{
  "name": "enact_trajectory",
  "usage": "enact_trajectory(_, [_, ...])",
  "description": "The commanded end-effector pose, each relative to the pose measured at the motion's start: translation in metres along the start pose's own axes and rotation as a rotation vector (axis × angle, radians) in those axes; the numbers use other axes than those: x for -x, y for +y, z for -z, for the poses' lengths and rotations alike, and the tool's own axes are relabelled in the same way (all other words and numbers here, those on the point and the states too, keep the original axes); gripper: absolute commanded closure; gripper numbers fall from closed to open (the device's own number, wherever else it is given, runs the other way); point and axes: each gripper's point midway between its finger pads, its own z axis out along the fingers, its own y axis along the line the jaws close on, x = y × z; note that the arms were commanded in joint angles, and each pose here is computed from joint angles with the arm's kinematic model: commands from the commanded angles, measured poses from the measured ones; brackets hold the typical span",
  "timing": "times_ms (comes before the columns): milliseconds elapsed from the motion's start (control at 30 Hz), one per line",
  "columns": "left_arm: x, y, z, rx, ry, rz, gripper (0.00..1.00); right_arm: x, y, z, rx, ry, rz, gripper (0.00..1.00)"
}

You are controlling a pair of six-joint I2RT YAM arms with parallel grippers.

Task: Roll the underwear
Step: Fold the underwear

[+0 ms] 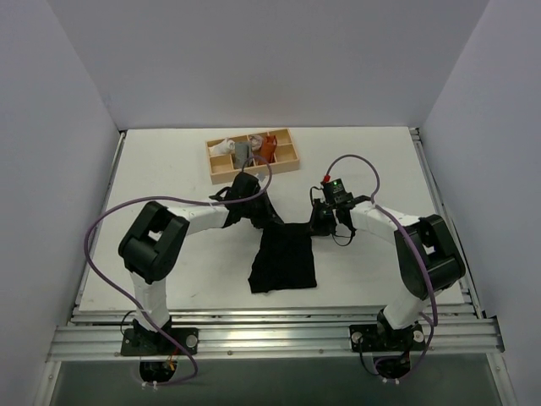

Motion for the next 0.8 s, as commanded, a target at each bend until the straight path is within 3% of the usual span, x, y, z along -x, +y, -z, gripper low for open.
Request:
enact_trajectory(0, [-0.009,-0.03,-0.005,-0.124,0.028,-0.068,0.98,0.003,0.0,0.002,-0.005,-0.02,-0.015,1.0])
enact_trajectory(367, [-0.025,0.04,-0.03,0.119,0.065,-0.046,0.98,0.005,0.006,0.008,0.007,-0.032,-0.018,1.0])
enact_trajectory(767, [-0.025,0.037,-0.035,0.083,0.053,-0.038,0.98,0.009,0.061,0.012,0.126,-0.053,0.013,1.0])
